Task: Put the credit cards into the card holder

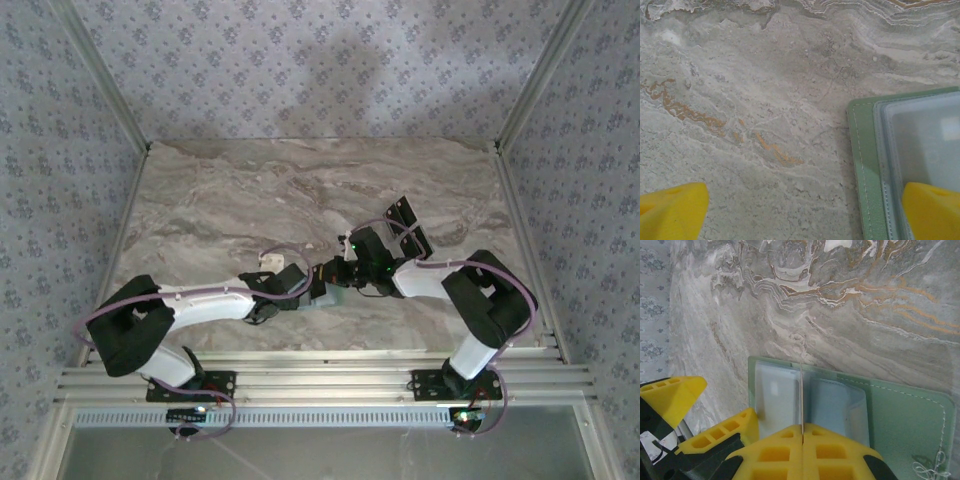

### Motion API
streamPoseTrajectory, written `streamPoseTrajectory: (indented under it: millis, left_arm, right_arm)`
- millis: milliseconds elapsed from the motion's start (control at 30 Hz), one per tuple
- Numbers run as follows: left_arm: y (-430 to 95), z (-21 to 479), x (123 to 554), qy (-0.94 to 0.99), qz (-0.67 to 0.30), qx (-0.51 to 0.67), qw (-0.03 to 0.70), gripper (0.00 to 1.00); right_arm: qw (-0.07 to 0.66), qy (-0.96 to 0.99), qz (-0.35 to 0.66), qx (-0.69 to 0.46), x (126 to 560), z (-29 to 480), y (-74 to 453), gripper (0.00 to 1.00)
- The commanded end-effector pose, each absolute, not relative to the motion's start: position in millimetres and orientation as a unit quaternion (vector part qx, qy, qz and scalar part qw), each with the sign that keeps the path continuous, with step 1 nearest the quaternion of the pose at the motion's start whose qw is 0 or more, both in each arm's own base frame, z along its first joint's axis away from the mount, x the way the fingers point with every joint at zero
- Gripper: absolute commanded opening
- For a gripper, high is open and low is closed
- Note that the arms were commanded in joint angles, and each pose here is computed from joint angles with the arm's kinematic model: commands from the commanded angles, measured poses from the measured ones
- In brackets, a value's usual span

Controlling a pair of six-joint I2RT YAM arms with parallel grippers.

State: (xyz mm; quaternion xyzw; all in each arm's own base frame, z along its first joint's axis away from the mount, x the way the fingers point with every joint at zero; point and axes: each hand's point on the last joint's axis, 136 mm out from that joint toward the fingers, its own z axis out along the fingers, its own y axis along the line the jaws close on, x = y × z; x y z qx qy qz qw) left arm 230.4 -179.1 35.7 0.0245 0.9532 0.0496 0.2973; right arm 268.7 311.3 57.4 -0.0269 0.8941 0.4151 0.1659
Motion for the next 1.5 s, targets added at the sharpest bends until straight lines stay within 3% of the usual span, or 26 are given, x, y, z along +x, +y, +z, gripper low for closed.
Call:
streamPoseTrajectory:
  millis: [0, 1467]
  left_arm:
    - [-167, 28, 221, 0.956, 0.071, 0.032, 0.283, 1.00]
    - [-158, 18, 213, 0.958, 0.068, 0.022, 0.279, 1.00]
  right_arm:
    - [0.156, 0.893, 0.423, -0.022, 266, 51, 311, 0.00]
    - [0.138, 0.878, 0.458, 0.013, 250, 44, 316, 0.00]
